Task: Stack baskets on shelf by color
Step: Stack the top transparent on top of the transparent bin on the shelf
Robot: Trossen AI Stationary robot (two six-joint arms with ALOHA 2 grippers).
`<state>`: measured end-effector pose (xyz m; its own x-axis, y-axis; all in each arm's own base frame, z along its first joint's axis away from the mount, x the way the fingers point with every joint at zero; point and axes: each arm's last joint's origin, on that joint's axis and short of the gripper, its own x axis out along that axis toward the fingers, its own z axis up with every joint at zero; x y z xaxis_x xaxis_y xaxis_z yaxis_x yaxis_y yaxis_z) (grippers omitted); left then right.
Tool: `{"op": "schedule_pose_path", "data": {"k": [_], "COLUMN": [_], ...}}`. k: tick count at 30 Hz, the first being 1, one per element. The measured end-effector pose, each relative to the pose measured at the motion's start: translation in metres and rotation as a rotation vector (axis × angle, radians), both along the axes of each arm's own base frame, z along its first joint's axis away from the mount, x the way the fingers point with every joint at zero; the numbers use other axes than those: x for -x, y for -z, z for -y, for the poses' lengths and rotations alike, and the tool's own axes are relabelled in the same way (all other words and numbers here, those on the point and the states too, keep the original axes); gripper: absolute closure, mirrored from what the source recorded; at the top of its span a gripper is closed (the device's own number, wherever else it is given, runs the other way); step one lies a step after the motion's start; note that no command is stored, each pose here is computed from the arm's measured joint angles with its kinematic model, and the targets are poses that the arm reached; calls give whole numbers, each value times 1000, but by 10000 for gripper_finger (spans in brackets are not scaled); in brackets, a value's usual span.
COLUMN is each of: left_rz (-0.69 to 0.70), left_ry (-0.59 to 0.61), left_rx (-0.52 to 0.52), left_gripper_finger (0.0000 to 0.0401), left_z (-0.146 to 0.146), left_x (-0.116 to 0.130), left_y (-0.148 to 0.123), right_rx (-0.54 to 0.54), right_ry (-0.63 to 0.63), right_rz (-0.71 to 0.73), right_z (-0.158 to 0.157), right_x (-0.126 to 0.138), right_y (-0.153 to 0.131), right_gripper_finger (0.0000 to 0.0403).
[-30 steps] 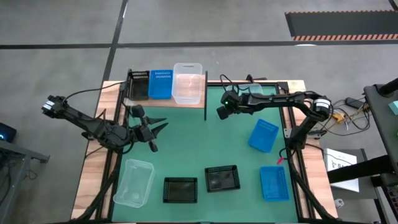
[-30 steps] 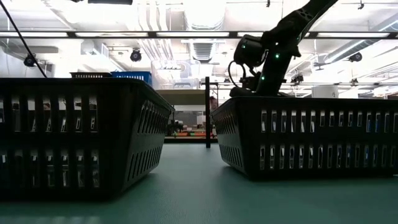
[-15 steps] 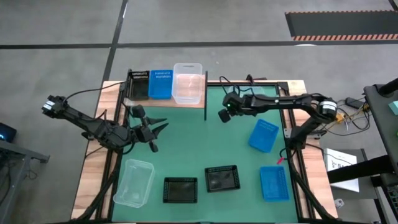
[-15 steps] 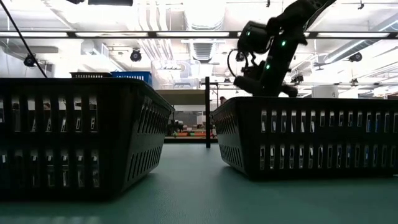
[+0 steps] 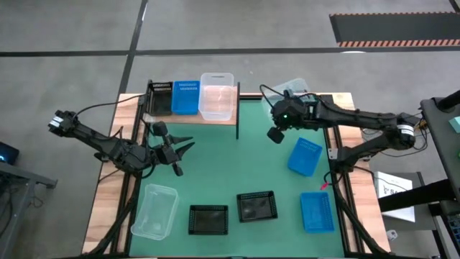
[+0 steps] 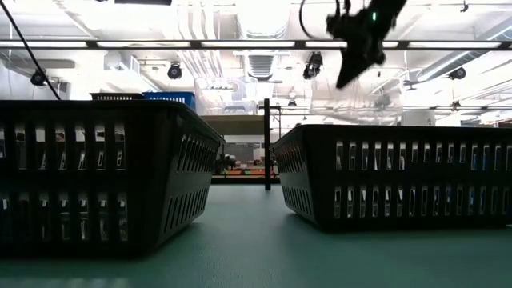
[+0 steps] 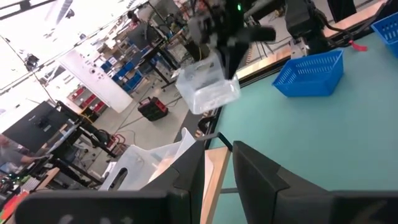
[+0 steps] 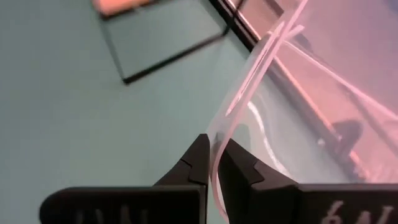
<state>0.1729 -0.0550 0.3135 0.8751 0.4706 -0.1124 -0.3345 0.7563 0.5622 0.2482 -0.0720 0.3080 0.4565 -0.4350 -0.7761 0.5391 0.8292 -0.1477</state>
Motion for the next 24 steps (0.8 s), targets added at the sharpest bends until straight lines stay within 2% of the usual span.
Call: {"op": "schedule_pose_path", "data": {"k": [7,12,16,24], "left_rz": [34,47,47,93], "left_ry": [1,2,1,4], "left_rx": [16,22,22,44], "left_gripper_finger": [334,334,334,334], "left_z": [0,0,0,0], "left_x": [-1,-1,-1,-1], "left_y": [-3,-4,-4,-9], "right_rx": [115,264,352,338], "right_ry": [-251,-498,-590,-793], "right_rz": [-56,-129,-130,-50], "right_z": [-17,-25,-25,-24], "right_x": [-15,-32,-48,-90], "right_y": [-59,-88,-105,-118], "right_gripper_finger": [391,392,392,392]}}
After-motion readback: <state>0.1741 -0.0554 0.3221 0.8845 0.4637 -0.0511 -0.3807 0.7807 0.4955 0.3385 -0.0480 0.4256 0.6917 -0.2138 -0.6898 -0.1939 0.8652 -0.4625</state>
